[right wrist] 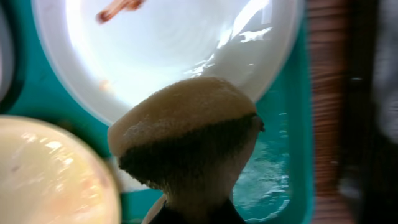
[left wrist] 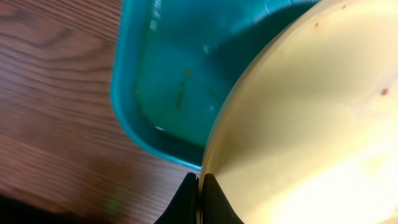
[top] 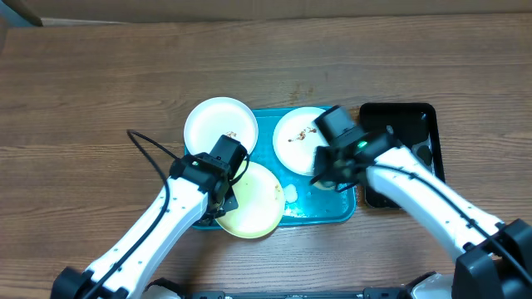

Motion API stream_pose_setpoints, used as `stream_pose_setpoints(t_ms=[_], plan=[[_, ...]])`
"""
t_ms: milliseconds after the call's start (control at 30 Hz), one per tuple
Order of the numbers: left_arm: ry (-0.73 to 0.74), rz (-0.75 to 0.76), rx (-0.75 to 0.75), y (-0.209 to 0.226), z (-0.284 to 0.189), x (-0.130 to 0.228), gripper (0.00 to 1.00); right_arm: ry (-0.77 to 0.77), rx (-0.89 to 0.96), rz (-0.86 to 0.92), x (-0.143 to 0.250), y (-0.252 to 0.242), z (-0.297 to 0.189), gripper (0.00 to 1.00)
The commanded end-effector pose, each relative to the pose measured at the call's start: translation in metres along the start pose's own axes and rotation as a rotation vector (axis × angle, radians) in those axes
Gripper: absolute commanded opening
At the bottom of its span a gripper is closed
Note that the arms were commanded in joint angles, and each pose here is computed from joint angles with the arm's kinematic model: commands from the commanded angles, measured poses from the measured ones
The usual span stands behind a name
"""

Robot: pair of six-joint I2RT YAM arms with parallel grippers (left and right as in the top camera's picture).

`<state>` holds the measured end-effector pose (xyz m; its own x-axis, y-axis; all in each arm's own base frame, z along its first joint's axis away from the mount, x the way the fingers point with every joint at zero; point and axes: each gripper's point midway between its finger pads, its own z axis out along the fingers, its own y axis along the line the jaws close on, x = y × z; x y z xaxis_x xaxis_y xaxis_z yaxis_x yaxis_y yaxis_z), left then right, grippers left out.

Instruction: Clean dirty plates on tray and stack at the side

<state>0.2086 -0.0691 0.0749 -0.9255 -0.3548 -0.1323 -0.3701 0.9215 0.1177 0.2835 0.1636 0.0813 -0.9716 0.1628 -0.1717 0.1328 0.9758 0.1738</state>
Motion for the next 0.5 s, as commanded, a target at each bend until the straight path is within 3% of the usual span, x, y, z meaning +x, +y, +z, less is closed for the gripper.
stream_pose_setpoints(t_ms=[0,233,467], plan=[[-0.182,-0.035,-0.003,0.008,-0.035,-0.032,0.04,0.008,-0.058,-0.030,-0.015,-0.014,-0.012,0.04],[-0.408,0.047,-0.029,0.020,-0.092,-0.070,0.04,0.049,-0.019,0.036,-0.030,-0.076,-0.017,0.04],[-0.594,0.139,-0.148,0.022,-0.122,-0.089,0.04,0.049,0.004,0.050,-0.037,-0.113,-0.021,0.04]])
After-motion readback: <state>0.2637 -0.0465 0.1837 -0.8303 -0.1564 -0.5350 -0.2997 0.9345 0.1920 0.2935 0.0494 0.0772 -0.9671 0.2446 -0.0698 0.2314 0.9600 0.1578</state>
